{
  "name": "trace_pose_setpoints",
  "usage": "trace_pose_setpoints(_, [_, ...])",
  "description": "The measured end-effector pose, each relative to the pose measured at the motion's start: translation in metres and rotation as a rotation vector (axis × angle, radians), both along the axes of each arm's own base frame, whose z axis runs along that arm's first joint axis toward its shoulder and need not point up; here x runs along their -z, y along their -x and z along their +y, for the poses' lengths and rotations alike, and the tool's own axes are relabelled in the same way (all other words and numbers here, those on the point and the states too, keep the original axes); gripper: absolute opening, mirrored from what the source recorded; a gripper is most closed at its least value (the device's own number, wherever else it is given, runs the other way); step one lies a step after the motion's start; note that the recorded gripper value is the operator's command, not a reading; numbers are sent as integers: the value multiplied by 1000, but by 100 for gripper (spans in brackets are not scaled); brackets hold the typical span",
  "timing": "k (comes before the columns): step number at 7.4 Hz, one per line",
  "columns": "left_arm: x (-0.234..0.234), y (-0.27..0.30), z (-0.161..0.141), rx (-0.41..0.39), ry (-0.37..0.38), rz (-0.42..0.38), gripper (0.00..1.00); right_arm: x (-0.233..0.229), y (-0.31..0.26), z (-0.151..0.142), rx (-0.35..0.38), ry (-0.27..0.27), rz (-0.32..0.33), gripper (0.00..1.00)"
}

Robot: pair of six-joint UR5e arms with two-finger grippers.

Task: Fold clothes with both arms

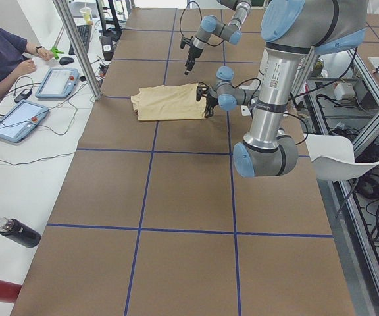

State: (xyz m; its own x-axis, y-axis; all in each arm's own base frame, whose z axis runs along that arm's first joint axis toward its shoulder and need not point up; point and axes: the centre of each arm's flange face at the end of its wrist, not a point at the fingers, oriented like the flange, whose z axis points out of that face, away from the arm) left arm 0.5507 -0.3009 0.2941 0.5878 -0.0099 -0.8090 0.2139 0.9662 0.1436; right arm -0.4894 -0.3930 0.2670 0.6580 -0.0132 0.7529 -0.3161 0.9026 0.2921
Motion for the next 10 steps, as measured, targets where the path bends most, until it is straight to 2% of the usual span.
trace_pose_setpoints(5, [-3,-2,0,0,3,-6,40,1,0,0,2,-2,0,100])
trace_pose_setpoints(6, [-4,-2,0,0,3,-7,28,0,1,0,2,-2,0,100])
trace_pose_setpoints(8, [-4,-3,0,0,4,-8,12,0,1,1,4,-1,2,100])
trace_pose_setpoints(9, [-5,-4,3,-4,4,-9,0,-1,2,2,6,-1,2,100])
trace_pose_setpoints(10, [-5,-6,6,-9,5,-10,0,-1,3,3,8,-1,2,100])
